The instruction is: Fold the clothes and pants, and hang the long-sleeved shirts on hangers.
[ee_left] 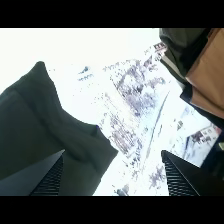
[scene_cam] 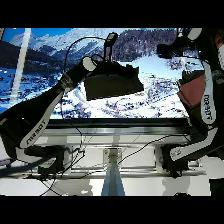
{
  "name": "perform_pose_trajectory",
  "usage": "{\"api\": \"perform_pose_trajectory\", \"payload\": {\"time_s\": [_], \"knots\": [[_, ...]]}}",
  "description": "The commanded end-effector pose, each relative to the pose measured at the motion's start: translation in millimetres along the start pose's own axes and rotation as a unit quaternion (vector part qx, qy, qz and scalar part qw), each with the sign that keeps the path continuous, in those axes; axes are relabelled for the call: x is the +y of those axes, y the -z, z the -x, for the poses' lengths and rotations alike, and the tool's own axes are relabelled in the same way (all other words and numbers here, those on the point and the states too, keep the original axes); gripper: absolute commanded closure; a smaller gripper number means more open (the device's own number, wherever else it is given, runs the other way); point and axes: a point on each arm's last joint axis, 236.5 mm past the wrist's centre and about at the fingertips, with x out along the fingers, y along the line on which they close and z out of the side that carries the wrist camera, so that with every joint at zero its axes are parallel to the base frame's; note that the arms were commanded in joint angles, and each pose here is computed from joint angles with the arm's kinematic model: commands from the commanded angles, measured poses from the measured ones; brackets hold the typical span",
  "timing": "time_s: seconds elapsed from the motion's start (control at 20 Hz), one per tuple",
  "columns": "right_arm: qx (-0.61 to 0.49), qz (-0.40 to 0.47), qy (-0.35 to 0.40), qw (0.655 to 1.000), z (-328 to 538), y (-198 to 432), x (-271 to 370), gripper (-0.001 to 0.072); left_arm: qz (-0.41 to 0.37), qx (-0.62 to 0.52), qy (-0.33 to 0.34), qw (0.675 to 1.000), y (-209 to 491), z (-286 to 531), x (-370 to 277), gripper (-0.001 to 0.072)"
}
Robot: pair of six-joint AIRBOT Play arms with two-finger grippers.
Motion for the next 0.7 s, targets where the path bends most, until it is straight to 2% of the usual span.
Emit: {"api": "perform_pose_trajectory", "payload": {"time_s": [0.0, 0.05, 0.15, 0.2, 0.35, 0.45, 0.55, 0.65], "knots": [[0.071, -0.006, -0.020, 0.997, -9.8, 46.8, -38.4, 0.0651, -0.024, -0.009, -0.011, 1.000, -8.5, 8.1, 8.3, -0.0013], [0.091, -0.002, -0.062, 0.994, -20.0, 63.5, -29.2, 0.0627, -0.027, -0.002, -0.013, 1.000, -9.8, 17.2, 15.2, -0.0013], [0.110, -0.048, -0.140, 0.983, -44.1, 87.7, -4.4, 0.0287, -0.027, 0.013, -0.015, 0.999, -9.8, 33.6, 27.8, -0.0013], [0.113, -0.075, -0.170, 0.976, -58.4, 96.8, 8.8, 0.0207, -0.023, 0.016, -0.016, 0.999, -10.8, 40.2, 34.0, -0.0013], [0.115, -0.152, -0.242, 0.951, -92.9, 108.3, 53.9, 0.0169, -0.010, 0.020, -0.022, 1.000, -13.3, 52.9, 51.2, -0.0012], [0.125, -0.169, -0.274, 0.939, -110.6, 110.3, 88.4, 0.0141, -0.005, 0.019, -0.024, 1.000, -14.2, 55.6, 55.9, -0.0012], [0.123, -0.170, -0.295, 0.932, -122.7, 109.1, 125.8, 0.0141, -0.005, 0.019, -0.024, 1.000, -14.3, 56.0, 56.6, -0.0012], [0.118, -0.126, -0.297, 0.939, -128.6, 111.1, 160.2, 0.0142, -0.005, 0.019, -0.024, 1.000, -14.3, 55.9, 56.4, -0.0012]]}}
